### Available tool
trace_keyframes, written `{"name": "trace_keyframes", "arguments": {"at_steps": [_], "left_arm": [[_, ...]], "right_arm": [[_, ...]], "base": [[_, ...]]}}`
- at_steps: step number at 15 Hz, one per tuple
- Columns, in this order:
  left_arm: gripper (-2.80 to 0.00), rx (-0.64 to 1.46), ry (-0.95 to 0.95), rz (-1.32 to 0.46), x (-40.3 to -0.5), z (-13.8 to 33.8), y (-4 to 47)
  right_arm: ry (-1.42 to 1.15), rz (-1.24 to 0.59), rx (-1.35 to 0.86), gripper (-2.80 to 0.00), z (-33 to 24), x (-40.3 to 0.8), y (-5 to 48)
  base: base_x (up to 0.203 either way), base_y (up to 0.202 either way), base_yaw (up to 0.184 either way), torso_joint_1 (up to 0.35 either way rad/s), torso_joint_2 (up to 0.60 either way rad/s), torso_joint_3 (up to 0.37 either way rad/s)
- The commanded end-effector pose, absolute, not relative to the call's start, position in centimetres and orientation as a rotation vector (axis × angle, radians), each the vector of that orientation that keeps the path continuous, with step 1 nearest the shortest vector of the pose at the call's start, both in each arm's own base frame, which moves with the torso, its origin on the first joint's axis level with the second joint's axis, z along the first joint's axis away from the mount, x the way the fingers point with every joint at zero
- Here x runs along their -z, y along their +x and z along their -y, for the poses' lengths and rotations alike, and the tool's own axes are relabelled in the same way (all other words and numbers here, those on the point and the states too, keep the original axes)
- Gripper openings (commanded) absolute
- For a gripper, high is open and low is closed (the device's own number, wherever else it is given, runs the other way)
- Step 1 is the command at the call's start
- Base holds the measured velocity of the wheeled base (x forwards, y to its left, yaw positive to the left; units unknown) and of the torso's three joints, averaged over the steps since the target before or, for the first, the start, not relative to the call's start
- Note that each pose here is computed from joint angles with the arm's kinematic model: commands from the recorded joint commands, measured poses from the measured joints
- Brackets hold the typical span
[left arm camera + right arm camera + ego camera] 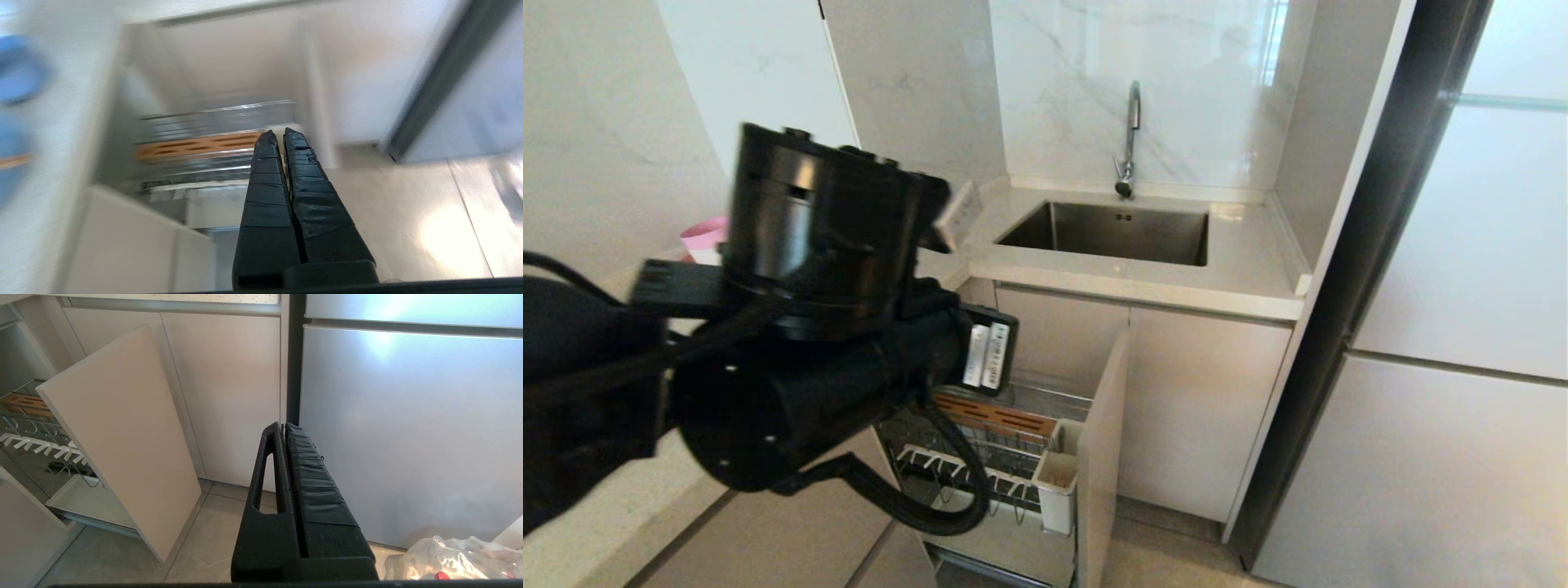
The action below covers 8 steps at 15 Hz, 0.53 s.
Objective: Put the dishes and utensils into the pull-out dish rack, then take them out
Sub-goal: Pick up the bowl and place it in the cupboard
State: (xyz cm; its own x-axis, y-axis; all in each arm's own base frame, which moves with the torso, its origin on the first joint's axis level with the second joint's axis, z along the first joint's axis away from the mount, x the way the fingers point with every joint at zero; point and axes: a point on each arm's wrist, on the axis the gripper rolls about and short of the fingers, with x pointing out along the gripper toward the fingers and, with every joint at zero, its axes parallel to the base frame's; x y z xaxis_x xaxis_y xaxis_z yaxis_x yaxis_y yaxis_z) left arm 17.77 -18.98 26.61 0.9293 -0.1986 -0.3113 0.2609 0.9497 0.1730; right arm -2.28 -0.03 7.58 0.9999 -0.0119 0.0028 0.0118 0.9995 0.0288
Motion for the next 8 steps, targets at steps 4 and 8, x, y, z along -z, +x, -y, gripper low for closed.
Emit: {"name": "trace_keyframes", "arguments": {"at_steps": [4,8], "left_arm": [[-2.8,0.029,0.099,-0.17,-30.4,8.3,15.8],[-2.8,-0.092,0.033,-0.056,-31.4,1.2,9.1]], "right_arm": [[0.029,0.002,0.012,-2.8,0.0,-7.6,-2.3],[0.029,0.002,0.012,-2.8,0.0,-7.6,-2.3]], "base": [[0.0,0.0,0.0,0.0,0.0,0.0],[0.0,0.0,0.0,0.0,0.0,0.0]]}}
